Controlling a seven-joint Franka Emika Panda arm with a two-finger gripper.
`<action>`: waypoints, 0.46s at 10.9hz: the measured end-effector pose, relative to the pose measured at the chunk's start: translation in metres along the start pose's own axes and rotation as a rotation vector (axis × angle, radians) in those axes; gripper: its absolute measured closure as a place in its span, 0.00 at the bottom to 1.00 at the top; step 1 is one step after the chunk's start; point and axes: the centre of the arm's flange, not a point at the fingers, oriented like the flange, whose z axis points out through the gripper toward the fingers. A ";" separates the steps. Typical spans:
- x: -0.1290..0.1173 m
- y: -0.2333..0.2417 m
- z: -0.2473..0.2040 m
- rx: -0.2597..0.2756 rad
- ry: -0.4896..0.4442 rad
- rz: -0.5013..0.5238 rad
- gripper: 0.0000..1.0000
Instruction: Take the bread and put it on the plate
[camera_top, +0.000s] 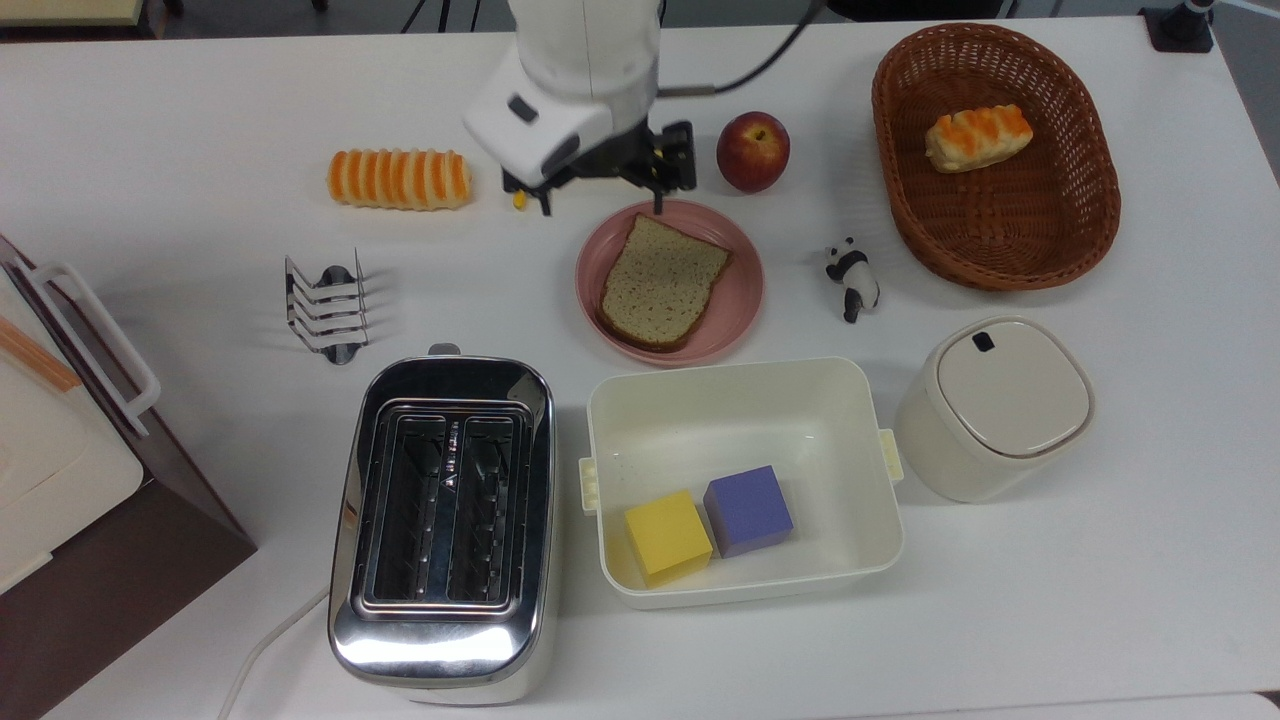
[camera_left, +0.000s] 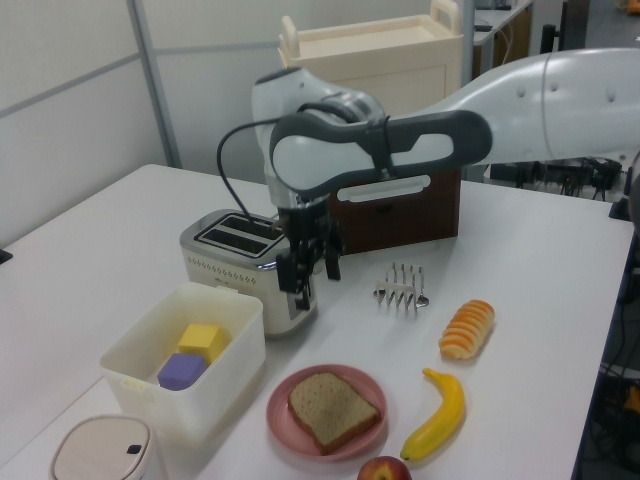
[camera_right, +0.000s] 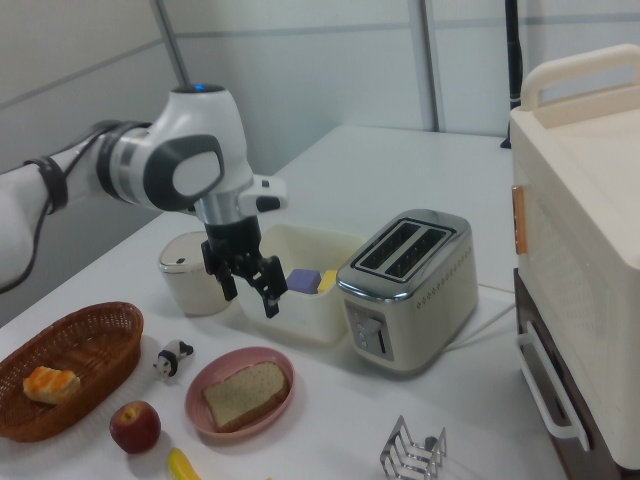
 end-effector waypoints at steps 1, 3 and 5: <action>-0.004 0.004 -0.012 -0.021 0.020 -0.001 0.00; -0.016 0.026 -0.042 -0.043 0.060 0.020 0.00; -0.036 0.056 -0.068 -0.037 0.058 0.041 0.00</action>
